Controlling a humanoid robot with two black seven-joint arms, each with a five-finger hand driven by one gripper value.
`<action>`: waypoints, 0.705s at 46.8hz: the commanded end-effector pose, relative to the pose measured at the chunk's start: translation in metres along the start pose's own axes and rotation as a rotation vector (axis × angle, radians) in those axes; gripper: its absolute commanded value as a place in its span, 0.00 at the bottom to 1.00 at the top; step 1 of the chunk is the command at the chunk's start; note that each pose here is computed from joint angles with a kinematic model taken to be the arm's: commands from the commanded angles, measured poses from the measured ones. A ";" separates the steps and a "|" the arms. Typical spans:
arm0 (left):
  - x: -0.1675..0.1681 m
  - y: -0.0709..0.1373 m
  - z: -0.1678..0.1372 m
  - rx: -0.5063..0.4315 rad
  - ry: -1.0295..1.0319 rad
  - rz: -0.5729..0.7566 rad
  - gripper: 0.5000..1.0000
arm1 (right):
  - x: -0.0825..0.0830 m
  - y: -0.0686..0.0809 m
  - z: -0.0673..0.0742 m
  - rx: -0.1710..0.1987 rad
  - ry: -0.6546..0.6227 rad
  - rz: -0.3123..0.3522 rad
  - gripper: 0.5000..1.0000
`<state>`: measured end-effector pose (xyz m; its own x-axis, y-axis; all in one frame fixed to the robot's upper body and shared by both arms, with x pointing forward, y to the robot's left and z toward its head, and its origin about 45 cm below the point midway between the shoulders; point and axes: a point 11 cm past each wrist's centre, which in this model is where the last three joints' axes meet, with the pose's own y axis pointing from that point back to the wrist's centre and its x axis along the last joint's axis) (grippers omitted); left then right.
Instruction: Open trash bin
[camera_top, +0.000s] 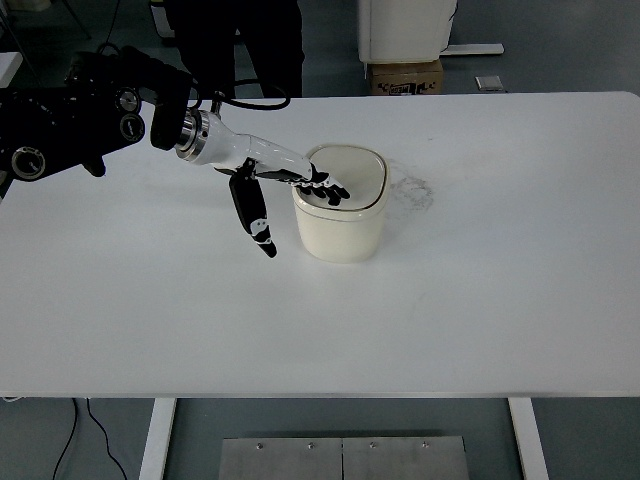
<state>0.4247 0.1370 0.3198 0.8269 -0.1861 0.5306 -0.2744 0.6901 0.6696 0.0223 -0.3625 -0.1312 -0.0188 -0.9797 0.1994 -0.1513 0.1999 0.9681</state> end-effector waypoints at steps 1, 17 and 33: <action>0.001 0.000 0.001 -0.003 -0.001 0.003 1.00 | 0.000 0.000 0.000 0.000 0.001 0.000 0.98; 0.000 -0.002 0.001 -0.001 -0.007 -0.003 1.00 | 0.000 0.000 0.000 0.000 0.001 0.000 0.98; -0.001 -0.003 0.001 0.014 -0.034 -0.012 1.00 | 0.000 0.000 0.000 0.000 -0.001 0.000 0.98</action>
<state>0.4241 0.1342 0.3178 0.8132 -0.2174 0.5398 -0.2713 0.6790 0.6822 0.0223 -0.3625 -0.1312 -0.0191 -0.9798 0.1990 -0.1513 0.1996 0.9681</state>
